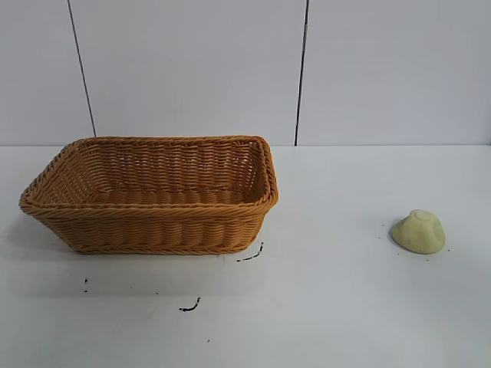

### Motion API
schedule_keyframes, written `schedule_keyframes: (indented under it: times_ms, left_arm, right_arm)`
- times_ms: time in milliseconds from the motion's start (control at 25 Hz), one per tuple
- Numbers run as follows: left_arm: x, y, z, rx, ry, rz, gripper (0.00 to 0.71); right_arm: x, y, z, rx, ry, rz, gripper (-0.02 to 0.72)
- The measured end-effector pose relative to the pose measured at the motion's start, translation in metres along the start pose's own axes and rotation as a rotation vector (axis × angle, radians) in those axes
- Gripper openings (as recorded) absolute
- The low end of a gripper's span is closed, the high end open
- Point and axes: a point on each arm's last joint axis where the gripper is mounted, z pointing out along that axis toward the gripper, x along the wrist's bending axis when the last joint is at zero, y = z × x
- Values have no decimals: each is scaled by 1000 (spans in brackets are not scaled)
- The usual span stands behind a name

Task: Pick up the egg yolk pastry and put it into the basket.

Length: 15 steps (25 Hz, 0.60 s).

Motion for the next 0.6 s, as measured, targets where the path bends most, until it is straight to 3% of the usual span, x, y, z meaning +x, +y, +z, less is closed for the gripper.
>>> schedule_keyframes:
  times_ms: [400, 600]
  left_arm:
    - [0, 0, 0, 0, 0, 0, 697]
    - [0, 0, 0, 0, 0, 0, 697]
  right_arm:
    - [0, 0, 0, 0, 0, 0, 589]
    - [-1, 11, 4, 45, 1, 2, 671]
